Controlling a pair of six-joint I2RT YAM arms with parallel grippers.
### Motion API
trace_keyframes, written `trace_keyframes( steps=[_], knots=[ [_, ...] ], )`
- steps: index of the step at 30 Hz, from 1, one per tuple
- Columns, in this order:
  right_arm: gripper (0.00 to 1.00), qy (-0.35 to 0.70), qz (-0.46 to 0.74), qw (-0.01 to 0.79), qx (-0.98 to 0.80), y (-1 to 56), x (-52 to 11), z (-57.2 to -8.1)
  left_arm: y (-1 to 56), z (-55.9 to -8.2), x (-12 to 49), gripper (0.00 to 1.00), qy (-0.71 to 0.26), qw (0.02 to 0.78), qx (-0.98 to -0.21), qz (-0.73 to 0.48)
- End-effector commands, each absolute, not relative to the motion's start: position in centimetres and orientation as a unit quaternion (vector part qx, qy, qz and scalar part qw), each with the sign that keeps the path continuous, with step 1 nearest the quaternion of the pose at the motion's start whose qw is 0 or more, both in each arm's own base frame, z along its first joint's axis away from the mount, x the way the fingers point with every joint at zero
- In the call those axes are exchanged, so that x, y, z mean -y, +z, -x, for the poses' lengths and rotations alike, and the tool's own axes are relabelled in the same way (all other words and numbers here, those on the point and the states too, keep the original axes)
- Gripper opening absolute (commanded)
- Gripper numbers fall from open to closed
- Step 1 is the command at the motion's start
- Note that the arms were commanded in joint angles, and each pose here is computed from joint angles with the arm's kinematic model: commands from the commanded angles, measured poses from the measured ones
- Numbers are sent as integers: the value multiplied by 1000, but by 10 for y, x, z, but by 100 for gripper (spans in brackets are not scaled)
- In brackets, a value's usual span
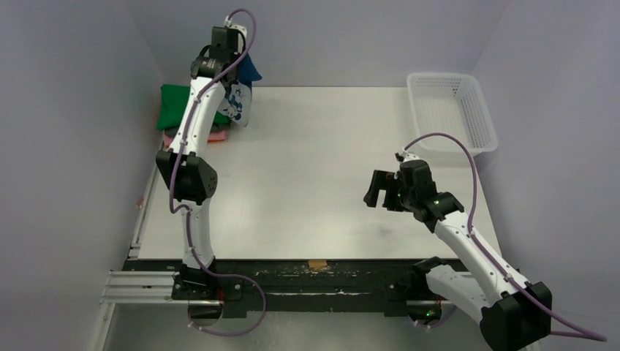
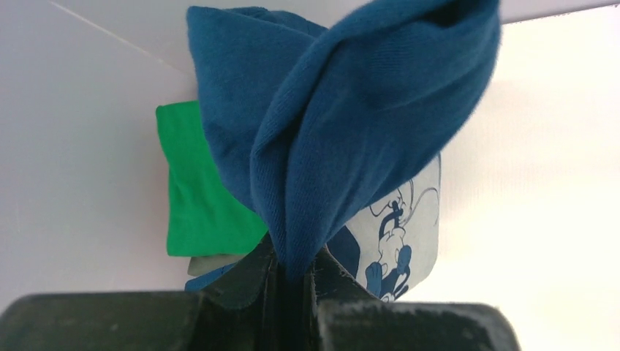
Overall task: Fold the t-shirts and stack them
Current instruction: Put the neatly folded tshirt into the corner of the board with the left arm
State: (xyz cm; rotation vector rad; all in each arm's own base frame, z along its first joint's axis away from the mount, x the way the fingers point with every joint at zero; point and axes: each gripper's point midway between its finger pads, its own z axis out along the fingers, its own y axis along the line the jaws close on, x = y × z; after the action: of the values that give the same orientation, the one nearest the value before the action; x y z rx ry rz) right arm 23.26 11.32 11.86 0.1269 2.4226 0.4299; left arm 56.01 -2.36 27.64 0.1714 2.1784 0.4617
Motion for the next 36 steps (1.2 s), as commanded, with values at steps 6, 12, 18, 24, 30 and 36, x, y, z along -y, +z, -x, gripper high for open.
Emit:
trace_keyframes(
  steps=[6, 12, 18, 24, 30, 36],
  knots=[
    [99, 144, -51, 350, -924, 119, -107, -242, 325, -560, 3, 0, 143, 497, -855, -37],
    [99, 133, -53, 346, -927, 115, -105, -244, 311, -577, -25, 0, 154, 493, -856, -17],
    [99, 121, -56, 338, -932, 110, -102, -247, 299, -590, -55, 0, 130, 498, -857, 9],
    [99, 106, -59, 331, -936, 104, -99, -249, 270, -601, -95, 0, 136, 485, -864, 25],
    [99, 90, -62, 321, -941, 99, -94, -248, 241, -603, -125, 0, 151, 459, -875, 13],
    [99, 80, -66, 322, -941, 97, -90, -248, 227, -605, -159, 0, 218, 439, -871, 20]
  ],
)
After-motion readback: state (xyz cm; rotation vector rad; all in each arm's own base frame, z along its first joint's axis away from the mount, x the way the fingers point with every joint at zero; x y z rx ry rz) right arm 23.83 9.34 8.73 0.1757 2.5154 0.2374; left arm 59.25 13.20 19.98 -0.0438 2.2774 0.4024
